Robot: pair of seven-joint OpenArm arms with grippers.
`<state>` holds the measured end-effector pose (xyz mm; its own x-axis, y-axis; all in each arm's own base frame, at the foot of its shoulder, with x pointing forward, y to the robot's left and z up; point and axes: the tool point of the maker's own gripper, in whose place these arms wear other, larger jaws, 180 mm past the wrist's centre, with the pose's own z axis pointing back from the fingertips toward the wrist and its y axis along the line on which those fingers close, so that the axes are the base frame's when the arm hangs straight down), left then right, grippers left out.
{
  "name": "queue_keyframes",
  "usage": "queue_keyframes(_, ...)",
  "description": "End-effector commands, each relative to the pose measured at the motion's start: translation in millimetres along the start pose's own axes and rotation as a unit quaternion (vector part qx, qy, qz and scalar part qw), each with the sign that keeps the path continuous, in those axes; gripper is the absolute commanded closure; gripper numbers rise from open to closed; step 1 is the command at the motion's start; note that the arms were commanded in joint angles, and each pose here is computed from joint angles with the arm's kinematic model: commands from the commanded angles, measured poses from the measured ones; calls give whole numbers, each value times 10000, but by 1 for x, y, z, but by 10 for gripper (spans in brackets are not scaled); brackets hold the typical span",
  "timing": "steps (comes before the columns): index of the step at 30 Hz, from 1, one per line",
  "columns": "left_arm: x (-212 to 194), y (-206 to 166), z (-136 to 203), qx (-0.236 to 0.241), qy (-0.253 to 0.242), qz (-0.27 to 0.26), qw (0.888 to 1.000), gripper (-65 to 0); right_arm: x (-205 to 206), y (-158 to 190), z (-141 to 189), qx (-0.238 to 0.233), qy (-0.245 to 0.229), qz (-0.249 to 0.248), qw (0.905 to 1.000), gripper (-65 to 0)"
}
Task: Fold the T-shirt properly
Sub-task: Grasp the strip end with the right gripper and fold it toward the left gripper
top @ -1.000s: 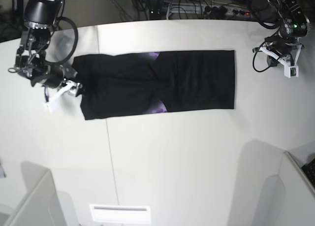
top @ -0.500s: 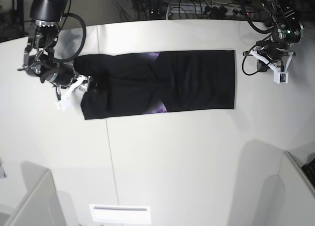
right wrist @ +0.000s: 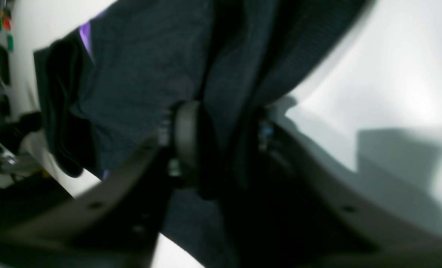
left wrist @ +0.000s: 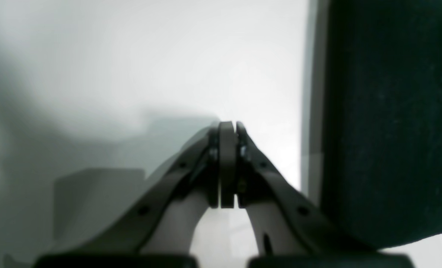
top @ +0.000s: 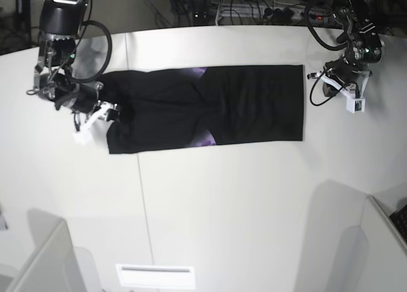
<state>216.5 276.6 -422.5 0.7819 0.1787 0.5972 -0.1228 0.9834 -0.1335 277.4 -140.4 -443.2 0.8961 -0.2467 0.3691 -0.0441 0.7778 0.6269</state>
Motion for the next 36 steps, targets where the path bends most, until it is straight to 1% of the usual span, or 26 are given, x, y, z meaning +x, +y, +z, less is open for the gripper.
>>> queue_keyframes(1,14,1,1,2,-160,-68,9998,0,-8,-6,-1,-194,225,94,9995,-78)
queue_keyframes(2,13,2,0,-2,-151,-47,9999,0,-7,-5,-2,-196,203,120,9995,-11)
queue_keyframes(3,13,0,-2,-30,-130,-44,9999,0,-6,-5,-2,-191,184,129,9996,0)
queue_keyframes(4,9,-5,-6,-100,-60,-68,9999,0,-5,-4,-3,-191,161,132,9996,0)
queue_keyframes(8,-2,-34,-17,-436,165,-313,9984,0,2,-7,-2,-356,93,-127,9992,0)
queue_keyframes(10,-5,-43,-19,-541,223,-385,9975,0,9,-5,2,-390,12,-76,9992,0)
queue_keyframes(15,-10,-60,-23,-738,312,-542,9953,0,30,12,15,-368,-233,356,9984,0)
queue_keyframes(19,-13,-74,-25,-895,363,-655,9932,0,37,22,21,-429,-291,350,9980,0)
queue_keyframes(23,-16,-86,-27,-1025,418,-756,9910,0,37,52,18,-278,-290,764,9963,0)
queue_keyframes(26,-16,-85,-27,-1014,413,-747,9912,0,37,73,15,-124,-271,1008,9945,0)
queue_keyframes(30,-16,-81,-26,-975,405,-729,9917,0,30,99,12,13,-242,1081,9938,0)
queue_keyframes(33,-16,-79,-25,-953,418,-740,9918,0,27,125,9,251,-268,1181,9923,0)
queue_keyframes(36,-16,-78,-25,-948,419,-746,9918,0,26,140,6,424,-324,1191,9914,0)
